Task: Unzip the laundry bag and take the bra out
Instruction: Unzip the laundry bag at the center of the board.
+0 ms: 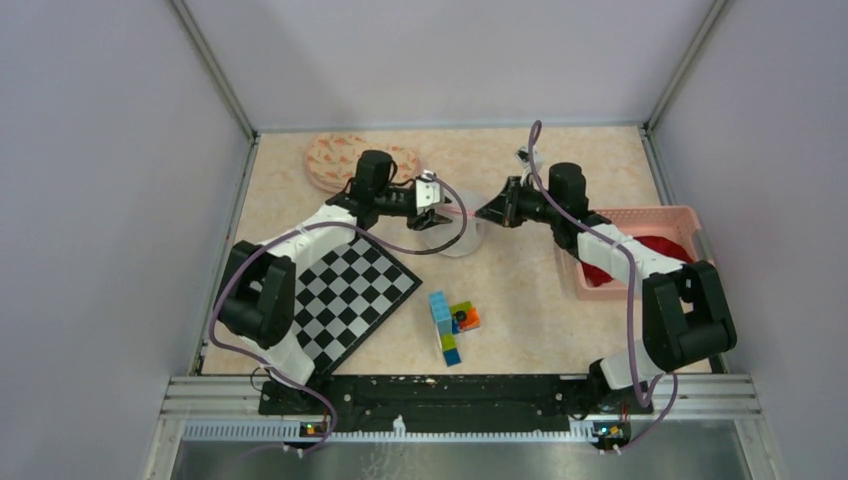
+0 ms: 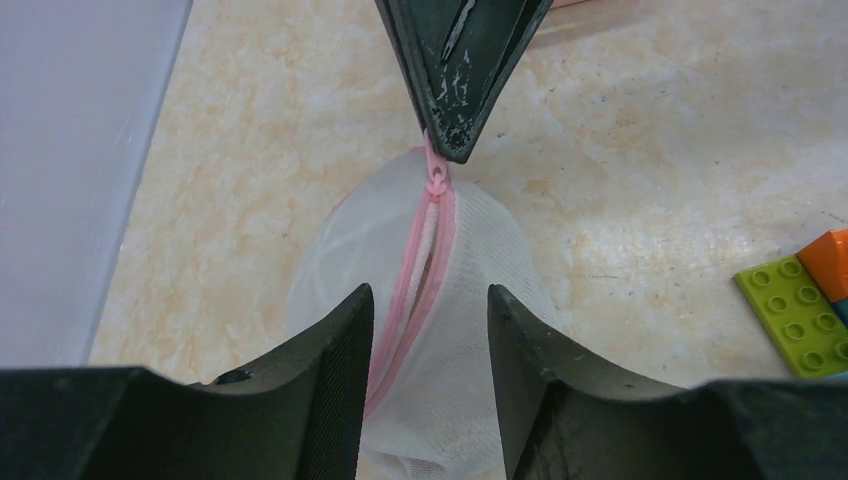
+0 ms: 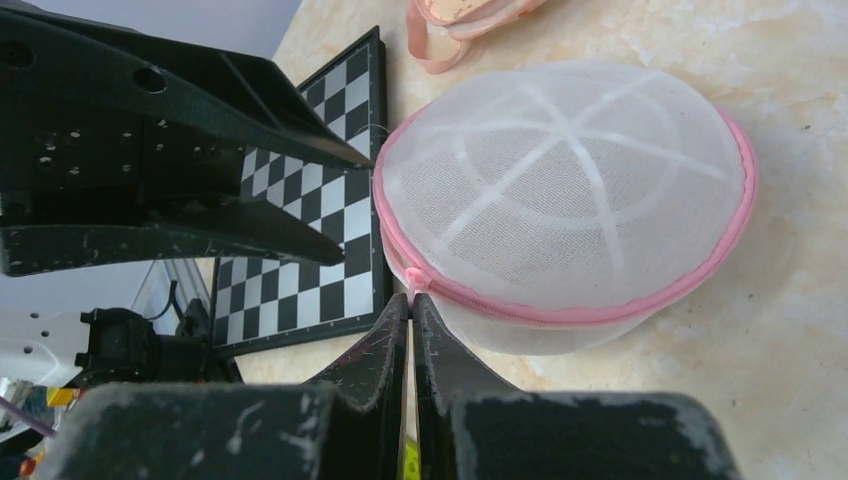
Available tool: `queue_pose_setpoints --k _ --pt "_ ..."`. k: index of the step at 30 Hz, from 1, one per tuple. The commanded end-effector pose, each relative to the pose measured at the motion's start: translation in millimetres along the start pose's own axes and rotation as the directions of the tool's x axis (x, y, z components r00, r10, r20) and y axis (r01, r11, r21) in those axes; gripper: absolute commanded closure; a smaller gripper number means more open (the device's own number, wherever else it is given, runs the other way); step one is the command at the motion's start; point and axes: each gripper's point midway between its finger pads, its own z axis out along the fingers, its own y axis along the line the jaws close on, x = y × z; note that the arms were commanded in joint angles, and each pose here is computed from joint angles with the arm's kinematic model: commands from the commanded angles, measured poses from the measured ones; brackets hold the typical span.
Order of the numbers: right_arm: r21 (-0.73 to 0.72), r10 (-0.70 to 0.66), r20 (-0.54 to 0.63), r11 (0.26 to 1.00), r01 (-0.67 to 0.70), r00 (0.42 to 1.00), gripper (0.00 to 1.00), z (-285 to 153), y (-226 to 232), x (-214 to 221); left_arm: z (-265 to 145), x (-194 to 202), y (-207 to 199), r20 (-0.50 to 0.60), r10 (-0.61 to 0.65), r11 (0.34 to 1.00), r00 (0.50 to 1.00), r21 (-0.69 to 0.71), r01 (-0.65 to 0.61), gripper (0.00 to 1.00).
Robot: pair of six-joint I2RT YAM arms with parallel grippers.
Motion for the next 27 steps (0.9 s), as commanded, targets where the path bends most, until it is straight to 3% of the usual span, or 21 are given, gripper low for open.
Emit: queue_pose_setpoints --k 1,8,15,27 --pt "-0.053 -0.049 0.037 0.997 0.051 0.998 1.0 3.2 13.6 -11.9 -4.2 -30.4 -2.5 0.049 -0.016 0.999 0.999 0.029 0.014 0.48" --pt "-0.07 -0.066 0.032 0.995 0.068 0.997 1.0 4.9 18.3 -11.3 15.4 -32.7 -1.6 0.028 -0.021 0.999 0.999 0.044 0.019 0.5" --pt "-0.069 -0.078 0.028 0.994 0.08 0.997 1.0 3.8 18.9 -10.0 23.8 -27.8 2.2 0.009 -0.104 0.994 0.995 0.036 0.104 0.53" --pt "-0.044 -0.088 0.021 0.995 0.089 0.996 1.0 2.9 12.4 -11.4 17.2 -1.7 1.3 -0.067 -0.125 0.992 0.99 -0.012 0.125 0.96"
